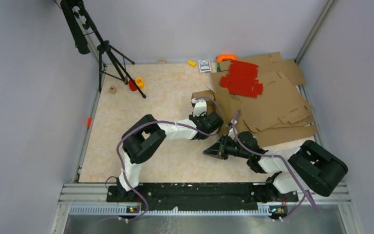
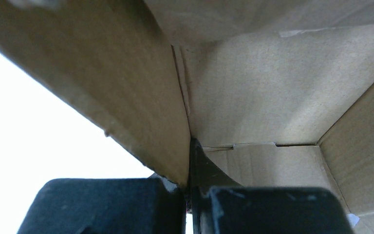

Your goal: Fold the paper box

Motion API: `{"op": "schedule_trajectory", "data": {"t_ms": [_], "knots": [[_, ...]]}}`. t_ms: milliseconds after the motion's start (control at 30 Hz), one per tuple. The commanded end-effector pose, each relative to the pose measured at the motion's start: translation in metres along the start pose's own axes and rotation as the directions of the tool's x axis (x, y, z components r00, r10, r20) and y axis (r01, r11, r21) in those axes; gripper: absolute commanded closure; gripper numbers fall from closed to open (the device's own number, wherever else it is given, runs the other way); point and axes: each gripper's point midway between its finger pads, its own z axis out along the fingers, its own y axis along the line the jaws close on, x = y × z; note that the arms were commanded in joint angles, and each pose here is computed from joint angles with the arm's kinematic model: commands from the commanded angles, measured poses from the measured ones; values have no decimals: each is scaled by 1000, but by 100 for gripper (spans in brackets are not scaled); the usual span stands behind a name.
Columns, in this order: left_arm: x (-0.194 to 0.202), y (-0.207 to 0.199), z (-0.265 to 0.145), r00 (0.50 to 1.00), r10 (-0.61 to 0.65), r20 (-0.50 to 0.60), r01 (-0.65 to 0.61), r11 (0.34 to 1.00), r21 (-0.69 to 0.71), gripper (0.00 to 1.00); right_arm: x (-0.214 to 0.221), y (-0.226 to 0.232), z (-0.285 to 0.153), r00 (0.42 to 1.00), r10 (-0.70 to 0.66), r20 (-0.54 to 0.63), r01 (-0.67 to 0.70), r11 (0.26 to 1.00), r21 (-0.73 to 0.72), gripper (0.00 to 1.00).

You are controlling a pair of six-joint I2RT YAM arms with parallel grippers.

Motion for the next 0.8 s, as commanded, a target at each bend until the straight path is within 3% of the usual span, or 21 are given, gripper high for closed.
{"op": "schedule_trajectory", "data": {"t_ms": [0, 500, 767], "knots": [[13, 10, -1, 998, 42, -36, -42, 999, -14, 100, -35, 28, 8, 993, -55, 100, 64, 994, -89, 100], [13, 9, 0, 999, 42, -35, -42, 999, -13, 100, -93, -20, 6, 938, 29, 345, -64, 994, 90, 74], [14, 10, 0, 999, 40, -33, -41, 999, -15, 100, -108, -34, 13, 913, 79, 400, -126, 987, 94, 68]]}}
